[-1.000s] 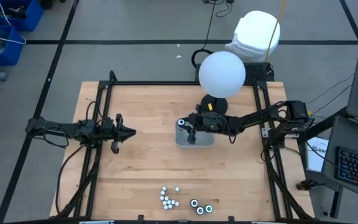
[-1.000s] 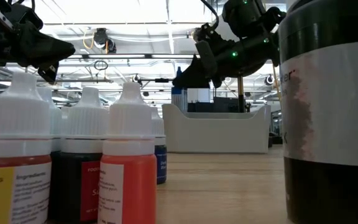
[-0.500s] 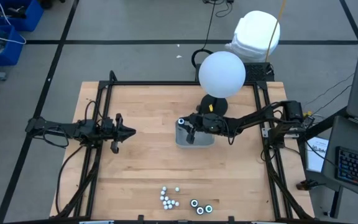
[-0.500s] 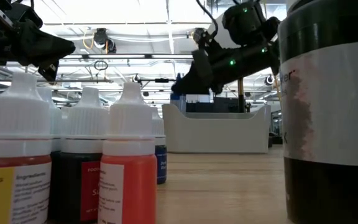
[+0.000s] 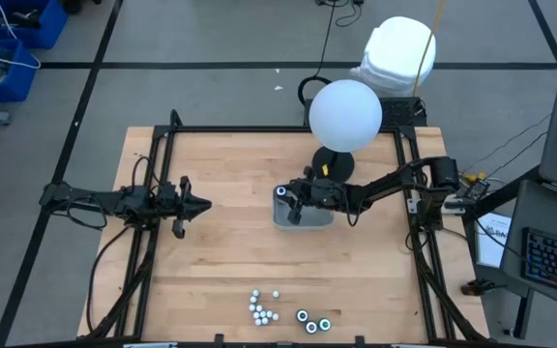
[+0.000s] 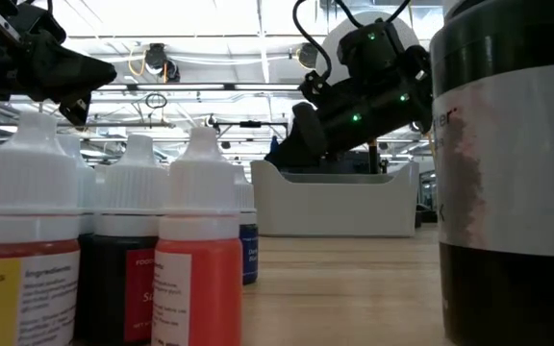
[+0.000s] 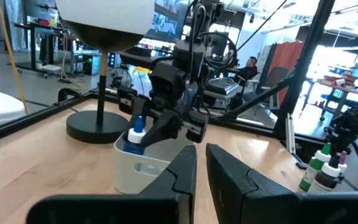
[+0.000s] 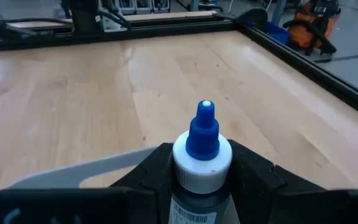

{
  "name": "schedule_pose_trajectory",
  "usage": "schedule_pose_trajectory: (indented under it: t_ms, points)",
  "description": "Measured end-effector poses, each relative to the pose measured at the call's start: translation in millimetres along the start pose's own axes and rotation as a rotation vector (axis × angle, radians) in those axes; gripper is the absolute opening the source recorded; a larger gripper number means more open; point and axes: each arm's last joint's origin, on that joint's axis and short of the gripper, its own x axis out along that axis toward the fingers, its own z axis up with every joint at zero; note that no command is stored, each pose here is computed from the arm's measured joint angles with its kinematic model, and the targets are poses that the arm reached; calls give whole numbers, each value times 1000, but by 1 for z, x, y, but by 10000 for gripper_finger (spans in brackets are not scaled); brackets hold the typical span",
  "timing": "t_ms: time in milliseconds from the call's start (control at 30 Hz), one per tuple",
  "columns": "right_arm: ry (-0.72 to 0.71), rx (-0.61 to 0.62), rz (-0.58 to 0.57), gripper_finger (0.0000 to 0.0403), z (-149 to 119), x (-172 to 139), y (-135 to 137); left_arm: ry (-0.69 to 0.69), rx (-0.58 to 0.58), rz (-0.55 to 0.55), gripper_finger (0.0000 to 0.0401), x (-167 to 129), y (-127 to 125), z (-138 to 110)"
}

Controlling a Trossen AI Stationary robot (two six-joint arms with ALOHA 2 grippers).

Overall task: Pick & Place food coloring
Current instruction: Put the blue food coloring bottle into the gray bin

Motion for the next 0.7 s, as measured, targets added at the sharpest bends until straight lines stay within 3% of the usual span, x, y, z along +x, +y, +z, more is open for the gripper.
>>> schedule_pose_trajectory:
  t_ms: [700]
  points:
    - [45,-23,25,116,-4,0,0,0,0,0,40,0,0,0]
